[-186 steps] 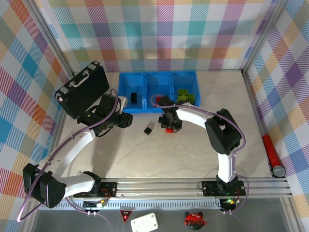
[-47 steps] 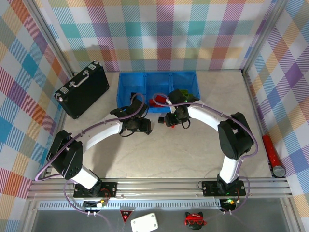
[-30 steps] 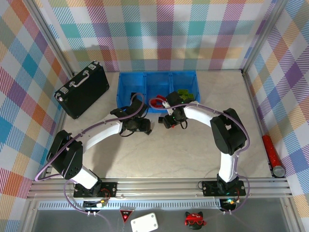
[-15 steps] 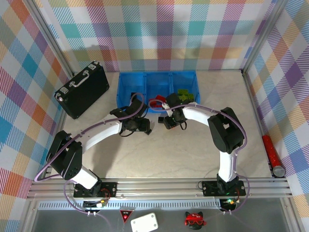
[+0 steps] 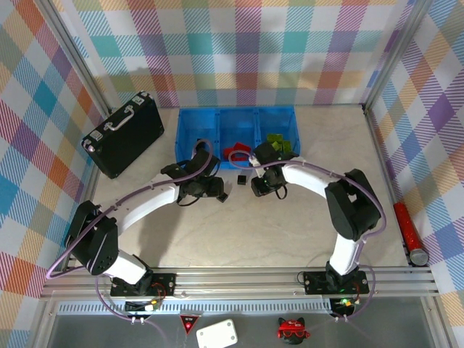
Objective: Sort the legos into containers by color
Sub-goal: Pick up the lego from the center of the table.
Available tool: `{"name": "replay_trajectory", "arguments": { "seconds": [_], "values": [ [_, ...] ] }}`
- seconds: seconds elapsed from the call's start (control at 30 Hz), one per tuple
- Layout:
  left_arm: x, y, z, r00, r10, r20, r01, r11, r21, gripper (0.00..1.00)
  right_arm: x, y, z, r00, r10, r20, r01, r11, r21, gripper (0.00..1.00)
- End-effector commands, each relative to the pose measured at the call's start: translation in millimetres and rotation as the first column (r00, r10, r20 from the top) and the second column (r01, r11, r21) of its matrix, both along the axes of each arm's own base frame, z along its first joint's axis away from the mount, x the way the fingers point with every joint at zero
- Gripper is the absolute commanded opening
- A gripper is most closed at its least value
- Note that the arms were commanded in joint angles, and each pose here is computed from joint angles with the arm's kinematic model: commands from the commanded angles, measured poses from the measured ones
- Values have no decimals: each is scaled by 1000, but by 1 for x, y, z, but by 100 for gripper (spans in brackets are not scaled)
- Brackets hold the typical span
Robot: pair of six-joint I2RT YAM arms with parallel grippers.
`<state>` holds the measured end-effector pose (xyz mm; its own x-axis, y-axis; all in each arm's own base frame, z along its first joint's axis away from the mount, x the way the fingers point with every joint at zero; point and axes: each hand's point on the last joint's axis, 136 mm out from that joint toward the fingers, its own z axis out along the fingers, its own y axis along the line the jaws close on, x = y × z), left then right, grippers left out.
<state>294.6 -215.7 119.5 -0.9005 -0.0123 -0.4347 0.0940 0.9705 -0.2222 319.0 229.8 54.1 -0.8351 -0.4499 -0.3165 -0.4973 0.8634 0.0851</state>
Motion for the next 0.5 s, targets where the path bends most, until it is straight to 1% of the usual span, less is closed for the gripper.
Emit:
{"name": "replay_trajectory", "arguments": {
  "seconds": [0.0,0.2,0.3,0.47],
  "values": [
    [-6,8,-3,999,36,-7,-37,999,-15,51,-15,1,20,1000,-13,-21,14,999,38,36],
    [-8,15,-11,996,79,-41,-82,993,-85,51,-10,13,55,1000,-27,8,26,993,113,36],
    [-9,20,-12,994,99,-51,-105,987,-119,51,1,26,71,999,-36,19,32,986,166,36],
    [-14,30,-11,993,109,-47,-114,986,-120,51,27,51,90,998,-64,29,56,971,231,35]
  ]
}}
